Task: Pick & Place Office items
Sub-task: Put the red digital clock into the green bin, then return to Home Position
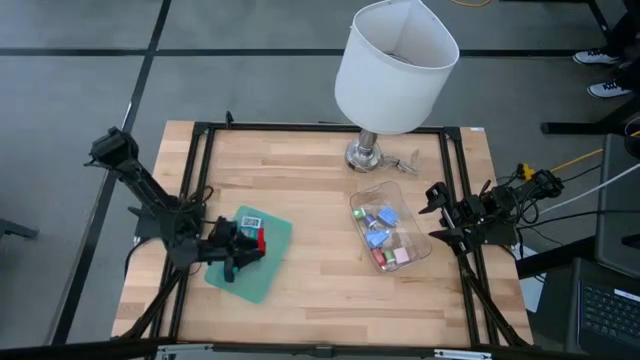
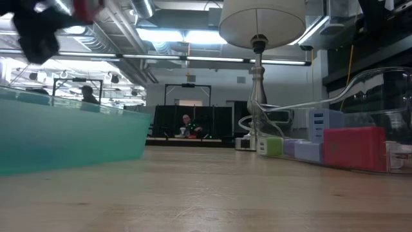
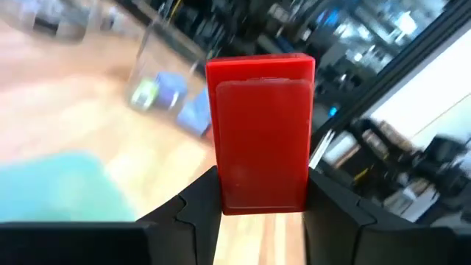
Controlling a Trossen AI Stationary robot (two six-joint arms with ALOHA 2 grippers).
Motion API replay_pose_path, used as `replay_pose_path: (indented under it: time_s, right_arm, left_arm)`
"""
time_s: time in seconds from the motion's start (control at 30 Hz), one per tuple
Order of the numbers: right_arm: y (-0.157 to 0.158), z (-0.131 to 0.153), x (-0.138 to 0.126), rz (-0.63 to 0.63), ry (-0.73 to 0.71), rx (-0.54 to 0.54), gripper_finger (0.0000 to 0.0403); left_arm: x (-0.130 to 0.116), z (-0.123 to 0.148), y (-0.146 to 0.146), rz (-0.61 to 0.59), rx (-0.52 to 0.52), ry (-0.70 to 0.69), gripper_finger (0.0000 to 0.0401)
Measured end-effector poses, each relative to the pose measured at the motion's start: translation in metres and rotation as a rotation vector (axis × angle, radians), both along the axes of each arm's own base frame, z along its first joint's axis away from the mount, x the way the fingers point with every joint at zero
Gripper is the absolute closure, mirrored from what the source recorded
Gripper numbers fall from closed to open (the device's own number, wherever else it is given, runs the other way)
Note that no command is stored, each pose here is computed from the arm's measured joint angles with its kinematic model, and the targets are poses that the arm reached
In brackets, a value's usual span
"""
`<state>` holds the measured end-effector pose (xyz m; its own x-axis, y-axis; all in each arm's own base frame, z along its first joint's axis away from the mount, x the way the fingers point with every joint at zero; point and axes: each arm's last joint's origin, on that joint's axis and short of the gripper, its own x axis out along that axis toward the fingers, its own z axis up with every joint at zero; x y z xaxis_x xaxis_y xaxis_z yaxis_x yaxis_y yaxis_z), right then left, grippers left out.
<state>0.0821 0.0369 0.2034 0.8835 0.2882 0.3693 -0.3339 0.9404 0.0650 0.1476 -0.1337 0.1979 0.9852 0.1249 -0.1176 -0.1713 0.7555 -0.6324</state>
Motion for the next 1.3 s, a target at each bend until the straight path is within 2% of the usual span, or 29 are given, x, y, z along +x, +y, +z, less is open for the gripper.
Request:
replay_pose_path:
  time_s: [0.27,0.47,0.57,0.7,0.87,1.07,1.2,1.3]
  right_arm:
    - [0.0,0.0,0.0,0.0,0.001,0.0,0.0124]
    - [0.0,0.0,0.0,0.0,0.0,0.0,0.0124]
    - [0.0,0.0,0.0,0.0,0.001,0.0,0.0124]
    - [0.0,0.0,0.0,0.0,0.0,0.0,0.0124]
    - [0.0,0.0,0.0,0.0,0.0,0.0,0.0124]
    - [0.0,0.0,0.0,0.0,0.0,0.0,0.0124]
    - [0.0,0.0,0.0,0.0,0.0,0.0,0.0124]
    - [0.0,0.0,0.0,0.0,0.0,0.0,0.0124]
  left_arm:
    - [-0.02,-0.041,0.006,0.009,-0.094,0.166,0.0249]
    - [-0.029,-0.062,0.013,-0.016,-0.223,0.302,0.0249]
    - [-0.031,-0.069,0.017,0.009,-0.307,0.382,0.0247]
    - [-0.031,-0.071,0.02,0.042,-0.369,0.409,0.019]
    - [-0.025,-0.06,0.014,0.016,-0.365,0.282,0.0128]
    - [-0.016,-0.033,0.005,-0.054,-0.317,0.063,0.012]
    - [-0.009,0.011,0.003,-0.124,-0.227,-0.227,0.0134]
    - [-0.004,0.06,0.002,-0.171,-0.084,-0.474,0.0148]
